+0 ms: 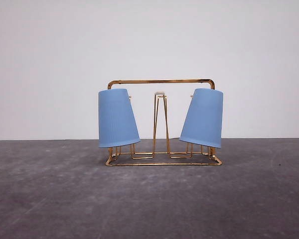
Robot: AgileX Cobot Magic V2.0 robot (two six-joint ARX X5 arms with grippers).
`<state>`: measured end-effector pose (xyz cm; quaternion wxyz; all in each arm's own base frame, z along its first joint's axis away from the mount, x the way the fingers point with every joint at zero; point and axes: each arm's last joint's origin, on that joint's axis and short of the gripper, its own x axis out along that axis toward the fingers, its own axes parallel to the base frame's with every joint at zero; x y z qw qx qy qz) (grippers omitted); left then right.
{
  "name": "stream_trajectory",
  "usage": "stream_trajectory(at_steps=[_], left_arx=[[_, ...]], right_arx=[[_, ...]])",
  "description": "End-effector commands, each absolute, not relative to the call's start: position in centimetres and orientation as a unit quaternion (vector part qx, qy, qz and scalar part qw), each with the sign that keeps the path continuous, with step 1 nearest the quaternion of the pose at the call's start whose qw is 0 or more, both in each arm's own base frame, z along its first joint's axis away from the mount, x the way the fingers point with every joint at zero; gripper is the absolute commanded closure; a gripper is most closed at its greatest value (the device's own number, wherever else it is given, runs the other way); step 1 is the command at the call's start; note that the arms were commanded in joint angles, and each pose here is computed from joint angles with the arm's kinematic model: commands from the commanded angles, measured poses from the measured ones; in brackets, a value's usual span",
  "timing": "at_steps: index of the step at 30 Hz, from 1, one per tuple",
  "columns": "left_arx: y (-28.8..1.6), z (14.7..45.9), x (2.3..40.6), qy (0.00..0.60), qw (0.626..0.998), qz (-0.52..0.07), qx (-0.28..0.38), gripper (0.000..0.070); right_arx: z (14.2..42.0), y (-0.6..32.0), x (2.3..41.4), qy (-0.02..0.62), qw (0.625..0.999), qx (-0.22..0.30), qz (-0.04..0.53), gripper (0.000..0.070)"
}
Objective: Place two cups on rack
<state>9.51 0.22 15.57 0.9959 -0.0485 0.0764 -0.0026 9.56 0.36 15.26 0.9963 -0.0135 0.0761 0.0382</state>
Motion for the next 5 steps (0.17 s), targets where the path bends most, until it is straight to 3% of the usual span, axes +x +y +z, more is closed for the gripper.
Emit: stream_trajectory(at_steps=[1, 5], left_arx=[[0.24, 15.21, 9.6, 0.076, 0.996, -0.001, -0.048, 0.0685], [0.24, 15.21, 9.6, 0.076, 0.996, -0.001, -0.048, 0.0685]], right_arx=[[15.25, 0.36, 9.61, 0.072, 0.997, -0.016, 0.038, 0.0689], [15.25, 0.36, 9.61, 0.072, 0.997, -0.016, 0.038, 0.0688]])
